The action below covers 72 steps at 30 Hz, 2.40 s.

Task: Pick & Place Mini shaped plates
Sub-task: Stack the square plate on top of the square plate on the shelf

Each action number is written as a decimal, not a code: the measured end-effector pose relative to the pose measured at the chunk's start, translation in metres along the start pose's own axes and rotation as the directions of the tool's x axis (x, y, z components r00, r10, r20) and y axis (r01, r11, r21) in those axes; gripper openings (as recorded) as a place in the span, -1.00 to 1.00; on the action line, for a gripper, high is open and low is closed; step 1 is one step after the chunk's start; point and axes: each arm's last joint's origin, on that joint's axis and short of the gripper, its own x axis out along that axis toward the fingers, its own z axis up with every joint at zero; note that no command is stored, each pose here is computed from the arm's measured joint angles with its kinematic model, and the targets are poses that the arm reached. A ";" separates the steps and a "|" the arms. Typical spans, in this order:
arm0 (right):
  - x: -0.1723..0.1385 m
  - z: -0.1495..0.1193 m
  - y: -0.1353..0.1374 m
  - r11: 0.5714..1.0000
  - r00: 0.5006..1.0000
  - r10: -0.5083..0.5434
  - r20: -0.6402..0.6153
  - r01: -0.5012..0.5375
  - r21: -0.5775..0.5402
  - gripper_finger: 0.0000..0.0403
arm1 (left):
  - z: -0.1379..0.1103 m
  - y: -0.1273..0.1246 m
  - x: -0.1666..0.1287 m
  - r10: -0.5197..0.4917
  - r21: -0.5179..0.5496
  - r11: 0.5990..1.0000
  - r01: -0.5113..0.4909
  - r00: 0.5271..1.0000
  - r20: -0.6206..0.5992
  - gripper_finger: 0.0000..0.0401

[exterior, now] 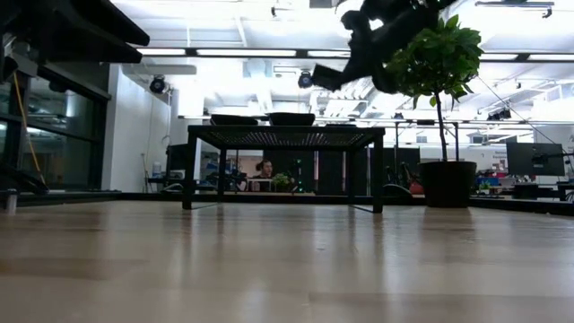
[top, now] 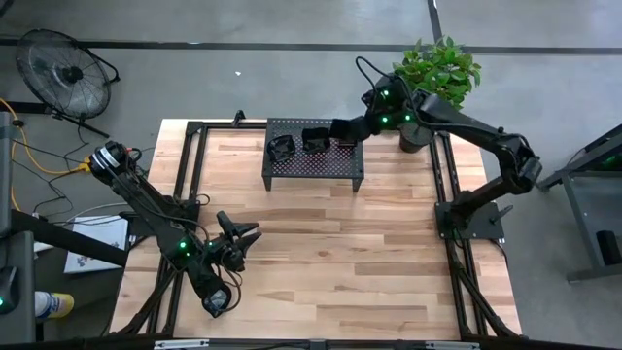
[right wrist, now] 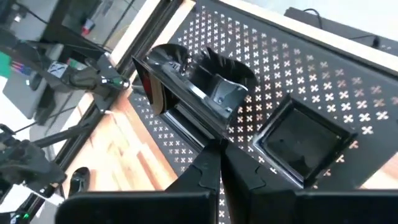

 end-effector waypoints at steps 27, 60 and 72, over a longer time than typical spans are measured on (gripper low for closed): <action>0.027 0.047 -0.017 0.921 0.869 -0.287 -0.404 0.366 0.134 -1.00 | 0.000 -0.003 0.000 -0.091 -0.020 0.996 0.091 0.996 0.001 -0.25; 0.030 0.049 -0.024 0.956 0.886 -0.236 -0.399 0.286 0.070 -1.00 | 0.000 -0.003 0.000 -0.099 -0.043 0.994 0.099 0.995 0.001 -0.25; 0.029 0.048 -0.025 0.954 0.883 -0.239 -0.404 0.290 0.070 -1.00 | 0.000 -0.003 0.000 -0.099 -0.044 0.994 0.099 0.995 0.001 -0.25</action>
